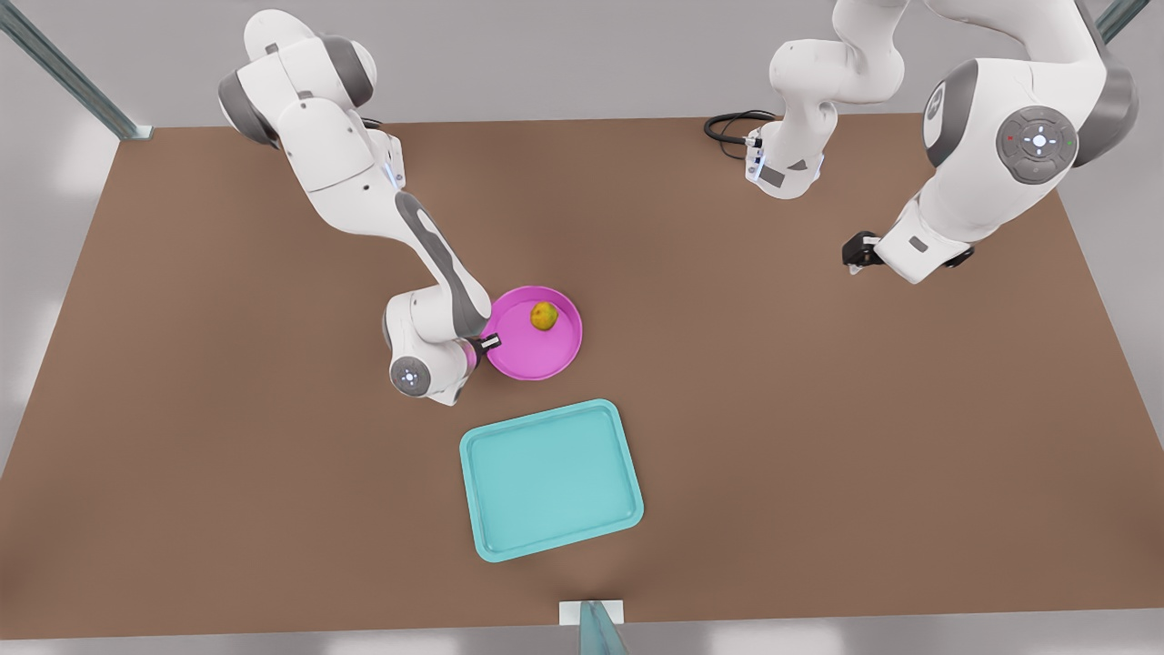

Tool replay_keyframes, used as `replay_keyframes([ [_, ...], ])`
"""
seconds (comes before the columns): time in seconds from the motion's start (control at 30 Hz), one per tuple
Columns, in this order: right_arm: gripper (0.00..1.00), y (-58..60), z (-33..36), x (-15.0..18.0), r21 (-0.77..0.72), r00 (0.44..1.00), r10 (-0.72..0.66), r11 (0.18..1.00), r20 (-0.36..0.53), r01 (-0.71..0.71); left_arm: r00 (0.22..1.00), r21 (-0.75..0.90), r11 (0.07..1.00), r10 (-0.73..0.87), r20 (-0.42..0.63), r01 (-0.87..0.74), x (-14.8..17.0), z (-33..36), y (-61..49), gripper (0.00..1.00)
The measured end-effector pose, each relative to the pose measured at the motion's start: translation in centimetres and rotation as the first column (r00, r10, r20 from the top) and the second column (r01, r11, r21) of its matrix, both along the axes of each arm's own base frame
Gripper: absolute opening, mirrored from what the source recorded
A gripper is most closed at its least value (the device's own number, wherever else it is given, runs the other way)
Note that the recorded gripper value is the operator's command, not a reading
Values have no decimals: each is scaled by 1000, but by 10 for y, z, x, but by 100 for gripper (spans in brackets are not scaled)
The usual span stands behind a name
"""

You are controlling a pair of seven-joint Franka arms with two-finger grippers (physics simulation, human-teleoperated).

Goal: Place the orange on the plate with the left arm and the plate on the tray with the right arm

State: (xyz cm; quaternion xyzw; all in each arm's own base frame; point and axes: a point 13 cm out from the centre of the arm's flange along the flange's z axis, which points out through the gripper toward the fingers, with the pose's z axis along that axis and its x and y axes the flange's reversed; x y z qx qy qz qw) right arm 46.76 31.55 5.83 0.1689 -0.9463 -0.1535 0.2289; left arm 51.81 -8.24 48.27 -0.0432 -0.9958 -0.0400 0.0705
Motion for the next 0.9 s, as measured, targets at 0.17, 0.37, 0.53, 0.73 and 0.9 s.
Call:
replay_keyframes([
  [0.17, 21, 1, 0, -1, 5, 1000, 5, 1000, -4, -5, 1000, -1, 1000, 19, 2, -19, 1, 1, 12, 100],
  [0.37, 21, 4, 11, 3, 18, 1000, 14, 1000, 5, -14, 998, -1, 998, 61, 1, -61, 3, 2, 35, 100],
  [0.53, 21, 12, 28, 18, 42, 999, 25, 999, 31, -26, 995, -1, 995, 100, 2, -100, 4, 3, 56, 100],
  [0.73, 21, 12, 43, 40, 77, 999, -4, 997, 55, 0, 990, -1, 990, 143, 0, -143, 3, 5, 80, 100],
  [0.9, 21, 9, 56, 61, 115, 996, -50, 992, 71, 42, 985, 0, 985, 173, -4, -173, 2, 4, 96, 100],
])
